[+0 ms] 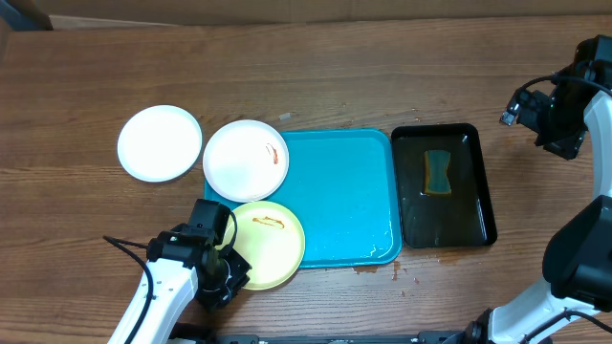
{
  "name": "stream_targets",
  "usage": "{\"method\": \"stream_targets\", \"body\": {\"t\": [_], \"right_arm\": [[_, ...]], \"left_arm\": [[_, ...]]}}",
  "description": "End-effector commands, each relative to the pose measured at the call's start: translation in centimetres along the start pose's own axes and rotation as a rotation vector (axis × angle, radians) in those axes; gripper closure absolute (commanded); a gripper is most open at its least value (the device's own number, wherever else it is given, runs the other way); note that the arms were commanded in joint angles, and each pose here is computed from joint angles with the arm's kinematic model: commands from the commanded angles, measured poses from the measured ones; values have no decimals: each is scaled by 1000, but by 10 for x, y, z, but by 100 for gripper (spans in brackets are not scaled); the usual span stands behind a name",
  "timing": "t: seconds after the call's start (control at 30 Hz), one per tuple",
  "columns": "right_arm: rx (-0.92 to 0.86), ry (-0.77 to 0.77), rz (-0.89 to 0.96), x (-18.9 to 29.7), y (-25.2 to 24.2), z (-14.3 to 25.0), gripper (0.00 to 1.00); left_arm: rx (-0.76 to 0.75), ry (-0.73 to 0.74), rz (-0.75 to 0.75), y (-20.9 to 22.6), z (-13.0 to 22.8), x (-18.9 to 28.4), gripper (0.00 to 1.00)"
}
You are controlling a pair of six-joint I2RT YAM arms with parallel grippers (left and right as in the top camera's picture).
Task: Clean dirty plates on tray and stack at the side
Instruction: 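Grasp the yellow plate rim with the left gripper and slide it right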
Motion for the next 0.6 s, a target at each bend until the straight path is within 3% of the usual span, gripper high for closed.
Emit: {"method": "stream_targets", "body": {"t": [0.0, 0.37, 0.57], "right_arm": [[-6, -21, -9, 7, 1, -2, 0], [-6, -21, -9, 7, 1, -2, 0], [-6, -21, -9, 7, 1, -2, 0]], "left_arm": [[14, 14, -4, 3, 3, -2, 78], [4, -5, 13, 1, 0, -5, 78], [1, -5, 13, 1, 0, -5, 87]]}}
Point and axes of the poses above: each gripper's point midway between its finger pads, its own x axis back along the fingers, its own y axis along the line the jaws close on, z = x × y, the point moved 5 cm from there along x, back along the fingers, and after that the axes turned 9 degrees about -x, right-handed, at the moved point
